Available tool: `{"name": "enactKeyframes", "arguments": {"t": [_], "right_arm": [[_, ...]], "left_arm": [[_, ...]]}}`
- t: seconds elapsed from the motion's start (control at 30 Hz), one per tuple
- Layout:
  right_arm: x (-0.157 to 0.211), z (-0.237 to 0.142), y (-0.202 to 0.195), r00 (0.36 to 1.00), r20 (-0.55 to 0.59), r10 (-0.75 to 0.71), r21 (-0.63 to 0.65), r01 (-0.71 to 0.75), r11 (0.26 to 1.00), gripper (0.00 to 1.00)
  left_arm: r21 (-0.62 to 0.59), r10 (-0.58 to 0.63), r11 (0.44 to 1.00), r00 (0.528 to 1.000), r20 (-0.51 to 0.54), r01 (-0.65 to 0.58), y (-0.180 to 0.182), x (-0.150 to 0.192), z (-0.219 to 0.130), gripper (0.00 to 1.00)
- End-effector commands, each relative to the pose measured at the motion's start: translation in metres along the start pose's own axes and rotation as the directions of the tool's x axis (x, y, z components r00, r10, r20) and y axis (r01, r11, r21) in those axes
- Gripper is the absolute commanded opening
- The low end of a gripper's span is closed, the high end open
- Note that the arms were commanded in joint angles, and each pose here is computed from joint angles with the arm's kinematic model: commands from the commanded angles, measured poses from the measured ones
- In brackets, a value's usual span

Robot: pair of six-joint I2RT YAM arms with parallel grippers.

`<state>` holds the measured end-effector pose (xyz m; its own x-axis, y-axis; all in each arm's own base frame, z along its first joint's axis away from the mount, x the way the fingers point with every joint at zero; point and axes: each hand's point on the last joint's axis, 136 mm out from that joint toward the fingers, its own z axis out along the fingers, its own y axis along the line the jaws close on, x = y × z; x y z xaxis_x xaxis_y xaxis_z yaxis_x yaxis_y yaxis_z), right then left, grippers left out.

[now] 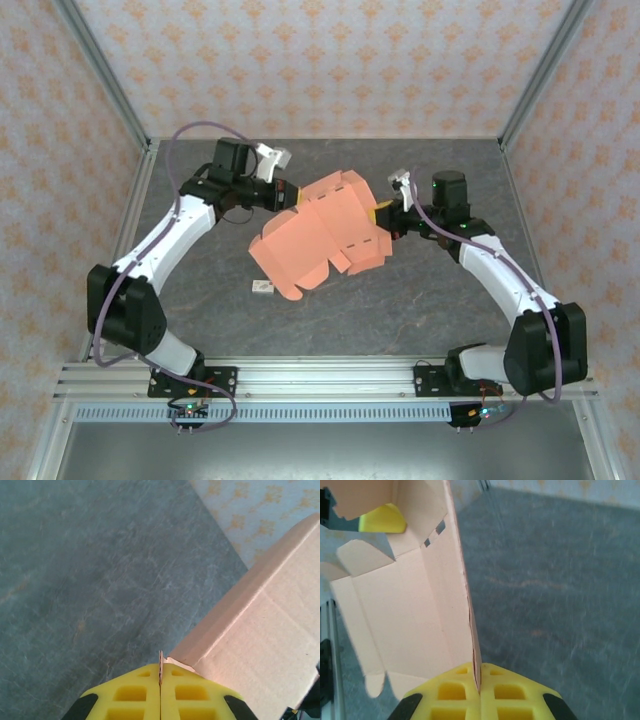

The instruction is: Fold the paper box

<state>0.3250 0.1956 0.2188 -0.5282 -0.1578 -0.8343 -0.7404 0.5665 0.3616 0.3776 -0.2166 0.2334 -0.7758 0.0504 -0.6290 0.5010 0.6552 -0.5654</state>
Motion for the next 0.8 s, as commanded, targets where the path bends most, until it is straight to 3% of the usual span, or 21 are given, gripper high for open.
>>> {"name": "enactKeyframes", "arguments": {"t": [0.0,0.1,0.2,0.33,0.5,0.63,0.77], "right_arm": [[0.016,0.004,-0.012,0.992,-0.109,0.061,0.056,-0.055,0.997,0.00],[0.037,0.012,-0.025,0.967,-0.220,0.127,0.086,-0.110,0.990,0.00],[0.056,0.017,-0.036,0.930,-0.332,0.160,0.117,-0.127,0.985,0.00],[0.072,0.020,-0.055,0.875,-0.445,0.190,0.186,-0.117,0.975,0.00],[0.085,0.026,-0.078,0.799,-0.570,0.192,0.286,-0.026,0.958,0.00],[0.088,0.034,-0.090,0.759,-0.631,0.162,0.293,0.040,0.955,0.00],[0.090,0.042,-0.099,0.726,-0.681,0.099,0.260,0.113,0.959,0.00]], "left_arm": [[-0.052,-0.102,0.993,0.995,0.017,0.103,0.027,0.006,0.019,0.13],[-0.103,-0.133,0.986,0.991,0.011,0.133,0.045,0.018,0.027,0.28],[-0.228,-0.136,0.964,0.991,0.016,0.136,0.069,0.030,0.025,0.40],[-0.406,-0.126,0.905,0.992,0.026,0.125,0.098,0.046,0.010,0.41],[-0.414,-0.071,0.906,0.996,0.062,0.090,0.075,0.061,0.003,0.40],[-0.315,-0.066,0.946,0.996,0.053,0.080,0.042,0.077,0.022,0.40],[-0.273,-0.118,0.953,0.991,0.057,0.129,0.037,0.091,0.035,0.40]]}}
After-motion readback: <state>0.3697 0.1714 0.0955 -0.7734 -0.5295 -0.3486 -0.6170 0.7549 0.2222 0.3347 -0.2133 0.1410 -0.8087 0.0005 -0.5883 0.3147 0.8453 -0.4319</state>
